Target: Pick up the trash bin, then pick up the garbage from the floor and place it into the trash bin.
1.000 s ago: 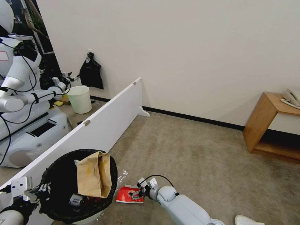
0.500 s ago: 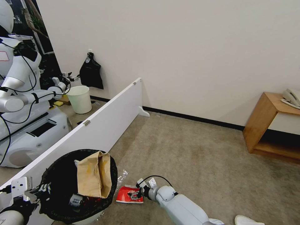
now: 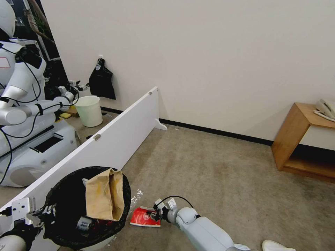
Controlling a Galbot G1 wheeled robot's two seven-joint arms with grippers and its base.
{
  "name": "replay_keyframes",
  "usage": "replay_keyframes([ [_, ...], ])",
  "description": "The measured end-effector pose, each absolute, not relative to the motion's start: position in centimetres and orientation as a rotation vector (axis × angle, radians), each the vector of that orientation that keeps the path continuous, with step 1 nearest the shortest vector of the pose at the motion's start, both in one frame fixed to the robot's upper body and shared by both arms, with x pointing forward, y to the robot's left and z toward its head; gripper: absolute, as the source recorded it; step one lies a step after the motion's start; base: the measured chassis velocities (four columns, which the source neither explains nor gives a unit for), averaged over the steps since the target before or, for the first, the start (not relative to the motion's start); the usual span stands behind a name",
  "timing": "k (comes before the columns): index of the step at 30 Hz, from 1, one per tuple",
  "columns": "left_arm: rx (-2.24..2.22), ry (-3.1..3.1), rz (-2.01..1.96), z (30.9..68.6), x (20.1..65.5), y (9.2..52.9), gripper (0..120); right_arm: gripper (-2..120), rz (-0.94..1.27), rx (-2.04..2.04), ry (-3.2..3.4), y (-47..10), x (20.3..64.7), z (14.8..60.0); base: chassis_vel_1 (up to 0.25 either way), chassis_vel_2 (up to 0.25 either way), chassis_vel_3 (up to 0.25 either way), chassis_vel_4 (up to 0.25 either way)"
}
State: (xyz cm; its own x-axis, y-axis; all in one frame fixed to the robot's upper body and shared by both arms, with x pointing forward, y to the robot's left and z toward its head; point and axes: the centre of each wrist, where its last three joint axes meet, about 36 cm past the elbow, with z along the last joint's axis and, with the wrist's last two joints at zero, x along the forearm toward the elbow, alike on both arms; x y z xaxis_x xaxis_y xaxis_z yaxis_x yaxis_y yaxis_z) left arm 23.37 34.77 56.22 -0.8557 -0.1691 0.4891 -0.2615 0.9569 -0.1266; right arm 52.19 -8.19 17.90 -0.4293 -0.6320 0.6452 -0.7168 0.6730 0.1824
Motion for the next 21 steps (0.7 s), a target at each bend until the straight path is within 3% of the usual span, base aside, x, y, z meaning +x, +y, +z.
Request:
replay_keyframes([
  [2,0.306,-2.618,0.259,56.22,23.38,34.76,4,10,0.151,1.033,-2.177,-8.37,52.10,17.74,0.000,0.000,0.000,0.000],
  [6,0.306,-2.618,0.260,56.21,23.39,34.77,4,0,0.149,1.033,-2.174,-8.48,52.02,17.60,0.000,0.000,0.000,0.000],
  [21,0.305,-2.615,0.259,56.10,23.54,34.93,4,0,0.146,1.042,-2.201,-9.28,52.35,18.32,0.000,0.000,0.000,0.000],
])
